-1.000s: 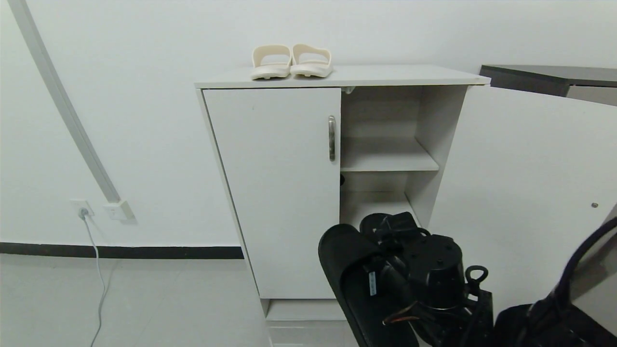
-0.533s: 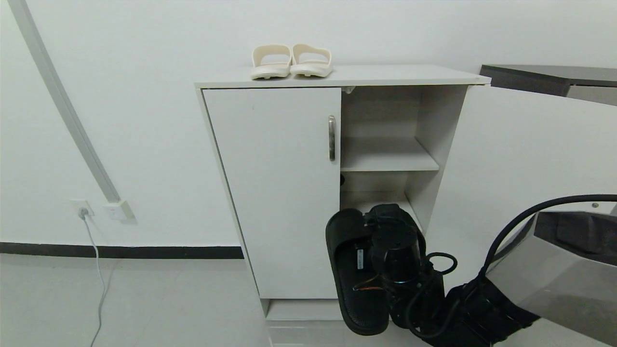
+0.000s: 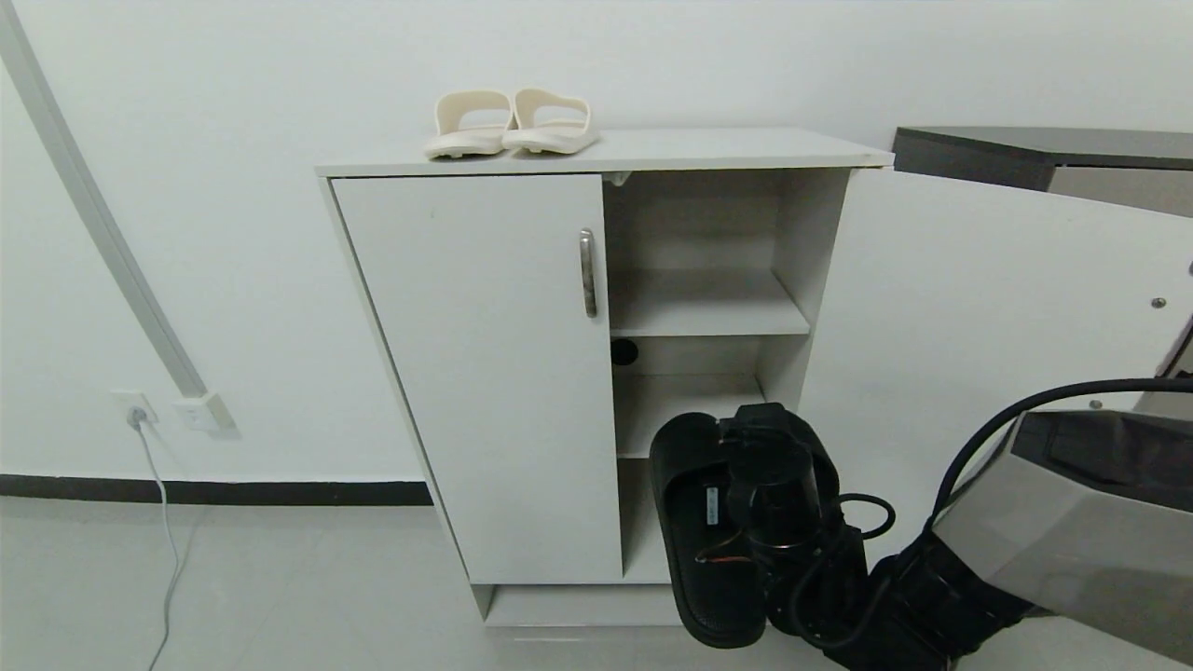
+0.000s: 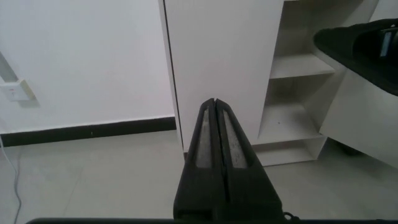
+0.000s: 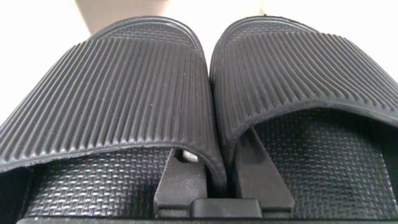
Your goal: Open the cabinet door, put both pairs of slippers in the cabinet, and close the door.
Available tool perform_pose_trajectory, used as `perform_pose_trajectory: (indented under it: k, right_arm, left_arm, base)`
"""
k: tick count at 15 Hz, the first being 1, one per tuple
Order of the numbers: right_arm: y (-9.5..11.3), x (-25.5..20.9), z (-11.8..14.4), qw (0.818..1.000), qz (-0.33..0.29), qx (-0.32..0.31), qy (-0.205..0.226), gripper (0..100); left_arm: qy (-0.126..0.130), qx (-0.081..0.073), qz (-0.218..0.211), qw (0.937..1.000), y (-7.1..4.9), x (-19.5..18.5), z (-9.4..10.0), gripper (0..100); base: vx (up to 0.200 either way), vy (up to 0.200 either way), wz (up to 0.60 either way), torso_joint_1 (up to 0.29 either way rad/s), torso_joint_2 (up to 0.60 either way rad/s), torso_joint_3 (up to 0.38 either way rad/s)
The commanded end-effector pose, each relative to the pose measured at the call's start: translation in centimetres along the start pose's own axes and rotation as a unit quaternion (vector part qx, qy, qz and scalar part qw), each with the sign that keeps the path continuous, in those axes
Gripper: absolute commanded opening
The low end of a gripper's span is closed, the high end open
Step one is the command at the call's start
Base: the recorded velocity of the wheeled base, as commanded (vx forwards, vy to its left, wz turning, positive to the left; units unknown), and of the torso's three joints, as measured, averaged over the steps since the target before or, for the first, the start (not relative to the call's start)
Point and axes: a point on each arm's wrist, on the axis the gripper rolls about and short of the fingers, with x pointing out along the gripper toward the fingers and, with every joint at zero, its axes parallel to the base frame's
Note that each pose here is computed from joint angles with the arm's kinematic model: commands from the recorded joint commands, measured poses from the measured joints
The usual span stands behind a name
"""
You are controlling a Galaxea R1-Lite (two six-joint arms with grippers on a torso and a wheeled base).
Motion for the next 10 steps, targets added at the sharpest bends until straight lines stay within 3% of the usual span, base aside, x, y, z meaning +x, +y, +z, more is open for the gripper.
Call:
perform_pose_trajectory:
  k: [1,10]
  right_arm:
    - [-0.1,0.3,-0.4,1.0,-0.003,-0.003,0.004,0]
    - [-0.2,2.3,-2.2,1.0,-0.016,-0.006,0.011,0]
  left_arm:
    - [0.002,0.0,0.0,1.0,0.0,0.0,0.0,0]
    - [0.001,-0.003,0.0,1.0,0.0,0.0,0.0,0]
  base:
    - [0.0,0.0,0.0,0.0,0.0,0.0]
    - [0.0,0.0,0.0,0.0,0.0,0.0]
